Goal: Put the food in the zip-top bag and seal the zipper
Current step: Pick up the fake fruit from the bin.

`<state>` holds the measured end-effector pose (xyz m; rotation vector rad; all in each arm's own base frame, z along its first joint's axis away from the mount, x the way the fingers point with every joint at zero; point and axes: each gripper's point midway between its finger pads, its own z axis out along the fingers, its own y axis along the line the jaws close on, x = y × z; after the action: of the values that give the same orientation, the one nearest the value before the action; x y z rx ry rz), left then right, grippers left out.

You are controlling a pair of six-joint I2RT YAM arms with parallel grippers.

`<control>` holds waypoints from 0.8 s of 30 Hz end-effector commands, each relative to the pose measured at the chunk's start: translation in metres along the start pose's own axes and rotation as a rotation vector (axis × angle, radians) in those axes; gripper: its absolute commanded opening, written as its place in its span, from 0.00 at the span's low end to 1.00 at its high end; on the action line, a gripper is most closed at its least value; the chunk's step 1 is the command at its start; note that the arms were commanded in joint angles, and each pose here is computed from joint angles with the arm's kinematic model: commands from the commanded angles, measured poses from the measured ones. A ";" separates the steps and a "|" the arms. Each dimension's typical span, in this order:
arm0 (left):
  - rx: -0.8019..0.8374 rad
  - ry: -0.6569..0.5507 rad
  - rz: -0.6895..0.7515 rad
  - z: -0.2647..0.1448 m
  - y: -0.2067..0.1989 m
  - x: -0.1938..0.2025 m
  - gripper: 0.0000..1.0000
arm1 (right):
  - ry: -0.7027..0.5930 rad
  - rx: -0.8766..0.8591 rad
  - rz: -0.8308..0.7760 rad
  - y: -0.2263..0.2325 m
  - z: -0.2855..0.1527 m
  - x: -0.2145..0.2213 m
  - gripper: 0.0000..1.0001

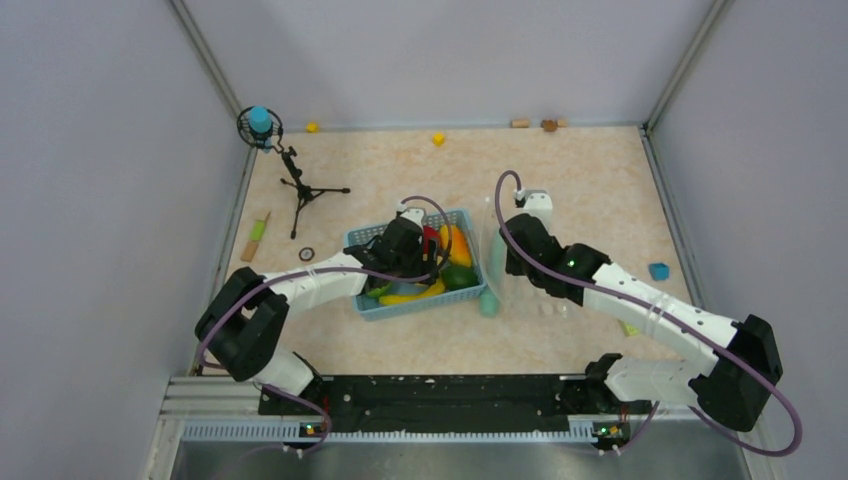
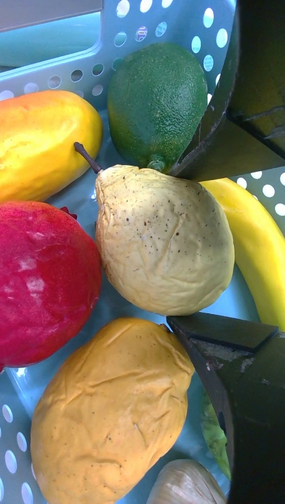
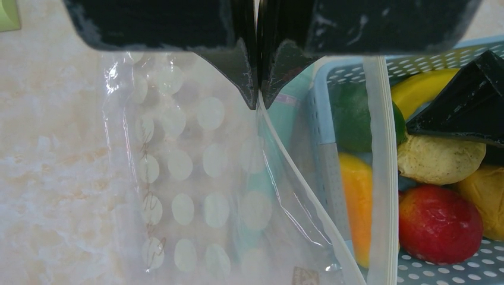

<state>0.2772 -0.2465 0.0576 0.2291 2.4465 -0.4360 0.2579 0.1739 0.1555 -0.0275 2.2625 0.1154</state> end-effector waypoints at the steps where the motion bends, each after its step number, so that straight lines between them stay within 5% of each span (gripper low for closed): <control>1: 0.059 -0.085 0.006 -0.004 -0.016 -0.030 0.44 | -0.041 -0.022 0.024 0.001 -0.005 -0.011 0.00; 12: 0.186 -0.246 0.000 -0.062 -0.032 -0.057 0.27 | -0.052 -0.029 0.032 0.000 -0.008 -0.014 0.00; 24: 0.801 -0.417 0.171 -0.158 -0.124 -0.072 0.25 | -0.058 -0.068 0.043 0.005 -0.012 -0.015 0.00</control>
<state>0.2329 -0.2857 0.2083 0.4629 1.9408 -1.0224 0.2553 0.1742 0.1602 -0.0270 2.2525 0.1448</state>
